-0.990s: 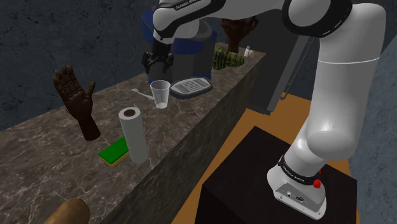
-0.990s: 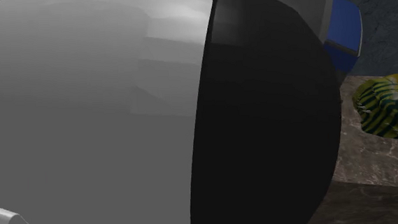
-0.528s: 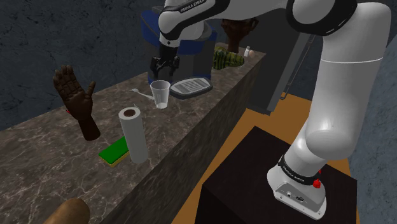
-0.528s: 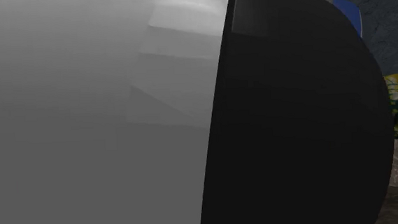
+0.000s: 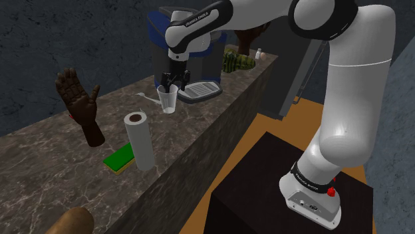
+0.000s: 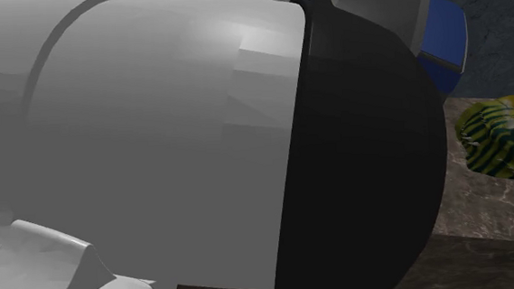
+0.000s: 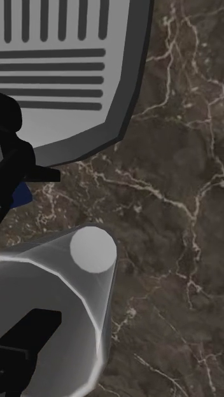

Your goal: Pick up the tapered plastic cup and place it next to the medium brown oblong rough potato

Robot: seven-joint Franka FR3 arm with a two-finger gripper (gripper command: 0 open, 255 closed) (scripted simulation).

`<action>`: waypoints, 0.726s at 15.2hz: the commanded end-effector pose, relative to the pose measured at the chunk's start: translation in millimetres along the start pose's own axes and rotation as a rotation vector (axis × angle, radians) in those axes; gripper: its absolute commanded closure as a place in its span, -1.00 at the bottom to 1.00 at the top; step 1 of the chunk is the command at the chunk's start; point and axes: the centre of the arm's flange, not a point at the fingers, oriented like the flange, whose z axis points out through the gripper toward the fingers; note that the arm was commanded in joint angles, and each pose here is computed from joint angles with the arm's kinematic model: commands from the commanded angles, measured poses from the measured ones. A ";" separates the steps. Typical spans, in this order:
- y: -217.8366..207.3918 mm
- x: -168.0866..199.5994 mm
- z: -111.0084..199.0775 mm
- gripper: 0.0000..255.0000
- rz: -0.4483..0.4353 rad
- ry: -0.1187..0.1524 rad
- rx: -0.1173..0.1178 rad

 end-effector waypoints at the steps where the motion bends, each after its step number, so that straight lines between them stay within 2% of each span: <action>1: 0.1 0.0 0.6 -1.00 0.000 0.000 0.000; 5: 0.1 0.0 0.5 -1.00 0.000 0.000 0.000; 6: 0.1 0.0 0.5 1.00 0.000 0.000 0.000; 11: 0.1 -0.1 0.5 1.00 0.000 0.000 0.000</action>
